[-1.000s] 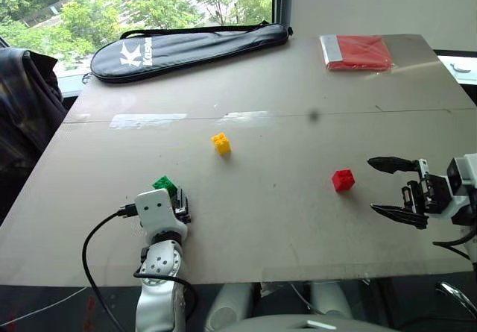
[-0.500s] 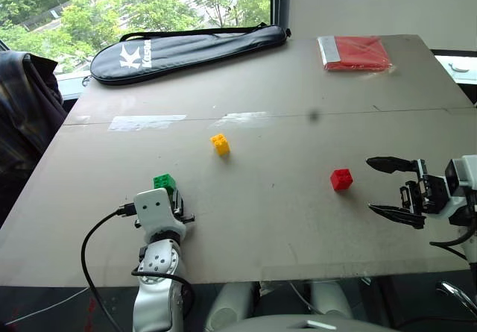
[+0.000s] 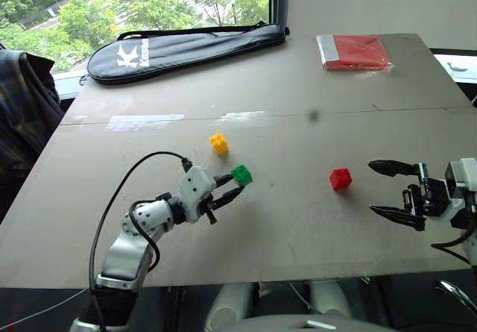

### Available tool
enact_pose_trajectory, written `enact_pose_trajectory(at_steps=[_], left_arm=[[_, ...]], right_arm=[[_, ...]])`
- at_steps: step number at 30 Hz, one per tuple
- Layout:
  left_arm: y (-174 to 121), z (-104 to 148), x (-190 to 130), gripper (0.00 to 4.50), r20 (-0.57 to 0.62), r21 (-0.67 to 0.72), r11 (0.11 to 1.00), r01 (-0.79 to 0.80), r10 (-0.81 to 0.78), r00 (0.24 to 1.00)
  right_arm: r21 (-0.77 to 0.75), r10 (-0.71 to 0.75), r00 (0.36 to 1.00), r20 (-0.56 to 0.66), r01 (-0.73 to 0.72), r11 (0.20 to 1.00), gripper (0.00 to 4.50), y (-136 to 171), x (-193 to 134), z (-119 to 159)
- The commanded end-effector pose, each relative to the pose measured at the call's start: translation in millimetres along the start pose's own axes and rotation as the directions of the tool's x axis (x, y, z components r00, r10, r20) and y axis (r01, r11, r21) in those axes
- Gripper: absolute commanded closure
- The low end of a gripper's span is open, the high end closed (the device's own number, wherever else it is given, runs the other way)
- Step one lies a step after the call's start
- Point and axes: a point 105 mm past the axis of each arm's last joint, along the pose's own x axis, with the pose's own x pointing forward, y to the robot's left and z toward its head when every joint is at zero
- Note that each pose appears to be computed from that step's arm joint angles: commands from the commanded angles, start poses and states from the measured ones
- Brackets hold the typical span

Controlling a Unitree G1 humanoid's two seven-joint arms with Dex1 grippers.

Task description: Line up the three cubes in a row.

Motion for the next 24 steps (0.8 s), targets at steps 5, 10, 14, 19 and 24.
enact_pose_trajectory(at_steps=[5, 10, 14, 19, 24], left_arm=[[-15.2, 18.2, 54.2, 3.35, 0.019, 0.081, 0.943, 0.324, -0.326, 0.945], [-11.5, 17.0, 85.2, 3.35, -0.008, 0.121, 0.909, 0.399, -0.401, 0.916], [-10.8, 16.3, 105.0, 3.35, -0.03, 0.15, 0.892, 0.426, -0.427, 0.904], [-12.9, 16.0, 119.0, 3.35, -0.032, 0.167, 0.886, 0.432, -0.433, 0.901], [-14.0, 17.4, 124.3, 3.35, -0.024, 0.172, 0.884, 0.434, -0.437, 0.899]], right_arm=[[-0.044, -0.055, 0.998, -0.028, 0.054, 0.998, 0.0, -1.5, -8.1, 5.0], [-0.031, -0.087, 0.995, -0.053, 0.085, 0.996, 0.0, 1.0, -12.9, -2.1], [-0.043, -0.141, 0.986, -0.093, 0.137, 0.99, 0.0, -1.5, -20.2, -7.4], [-0.055, -0.165, 0.979, -0.116, 0.16, 0.986, 0.0, -1.9, -26.6, -9.1], [-0.06, -0.171, 0.978, -0.12, 0.165, 0.984, 0.0, 0.4, -26.5, -8.5]])
